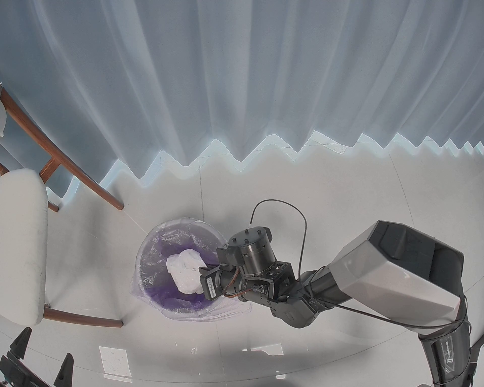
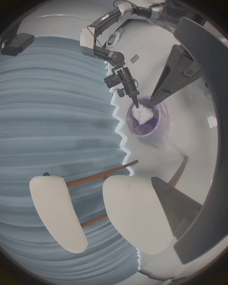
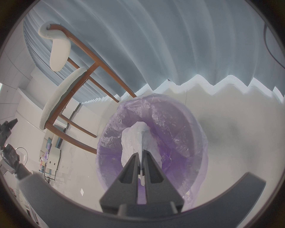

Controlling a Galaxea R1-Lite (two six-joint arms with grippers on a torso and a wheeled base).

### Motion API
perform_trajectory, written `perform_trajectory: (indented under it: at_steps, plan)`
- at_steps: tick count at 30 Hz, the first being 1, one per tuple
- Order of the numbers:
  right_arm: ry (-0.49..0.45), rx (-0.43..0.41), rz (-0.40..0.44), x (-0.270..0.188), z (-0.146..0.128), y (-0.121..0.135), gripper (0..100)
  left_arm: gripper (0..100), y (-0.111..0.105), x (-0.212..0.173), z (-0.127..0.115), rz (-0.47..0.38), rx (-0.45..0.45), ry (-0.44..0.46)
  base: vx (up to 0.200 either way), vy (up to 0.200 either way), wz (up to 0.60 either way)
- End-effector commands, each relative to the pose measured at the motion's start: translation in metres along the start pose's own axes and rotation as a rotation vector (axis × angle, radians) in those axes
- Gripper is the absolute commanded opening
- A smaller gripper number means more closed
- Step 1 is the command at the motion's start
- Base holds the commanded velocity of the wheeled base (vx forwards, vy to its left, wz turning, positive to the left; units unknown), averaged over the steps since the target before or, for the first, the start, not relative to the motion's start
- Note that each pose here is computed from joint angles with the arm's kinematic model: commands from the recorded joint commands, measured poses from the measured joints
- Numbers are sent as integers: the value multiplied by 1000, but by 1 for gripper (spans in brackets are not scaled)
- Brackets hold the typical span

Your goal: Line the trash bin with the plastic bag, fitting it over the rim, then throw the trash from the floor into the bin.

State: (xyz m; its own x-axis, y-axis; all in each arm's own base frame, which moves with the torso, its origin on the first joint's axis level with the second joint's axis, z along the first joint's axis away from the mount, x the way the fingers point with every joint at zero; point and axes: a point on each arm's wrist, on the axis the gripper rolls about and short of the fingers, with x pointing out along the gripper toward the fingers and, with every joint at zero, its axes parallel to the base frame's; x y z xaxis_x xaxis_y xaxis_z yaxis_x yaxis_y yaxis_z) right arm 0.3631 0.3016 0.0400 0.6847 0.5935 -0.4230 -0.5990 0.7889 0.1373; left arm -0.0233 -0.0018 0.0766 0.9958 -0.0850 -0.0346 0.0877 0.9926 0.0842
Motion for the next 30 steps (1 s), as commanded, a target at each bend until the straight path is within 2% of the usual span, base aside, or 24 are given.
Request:
perform_trajectory:
  at_steps: [1, 7, 8, 19, 21, 25, 28, 29, 30]
  plan:
    - [15, -1, 2, 14, -11, 1, 0, 100, 0, -1, -2, -6, 7, -6, 0, 0, 0]
    - [8, 2, -19, 22, -14, 0, 0, 100, 0, 0, -2, 0, 0, -4, 0, 0, 0]
    - [10, 3, -22, 22, -15, -2, 100, 100, 0, 0, -2, 0, 1, -6, 0, 0, 0]
    - [-20, 10, -41, 15, -4, 4, 100, 100, 0, 0, -2, 0, 1, -7, 0, 0, 0]
    - [-42, 10, -35, 6, 7, 13, 100, 100, 0, 0, -2, 0, 1, -10, 0, 0, 0]
    - [-126, 35, -31, -32, 45, 21, 100, 100, 0, 0, -2, 2, -3, -13, 0, 0, 0]
    - [-198, 85, -76, -73, 74, 15, 100, 100, 0, 0, -1, 6, -7, -23, 0, 0, 0]
    - [-202, 89, -78, -76, 75, 15, 100, 100, 0, 0, -1, 6, -7, -22, 0, 0, 0]
    - [-228, 114, -113, -97, 84, 5, 100, 100, 0, 0, -1, 4, -7, -22, 0, 0, 0]
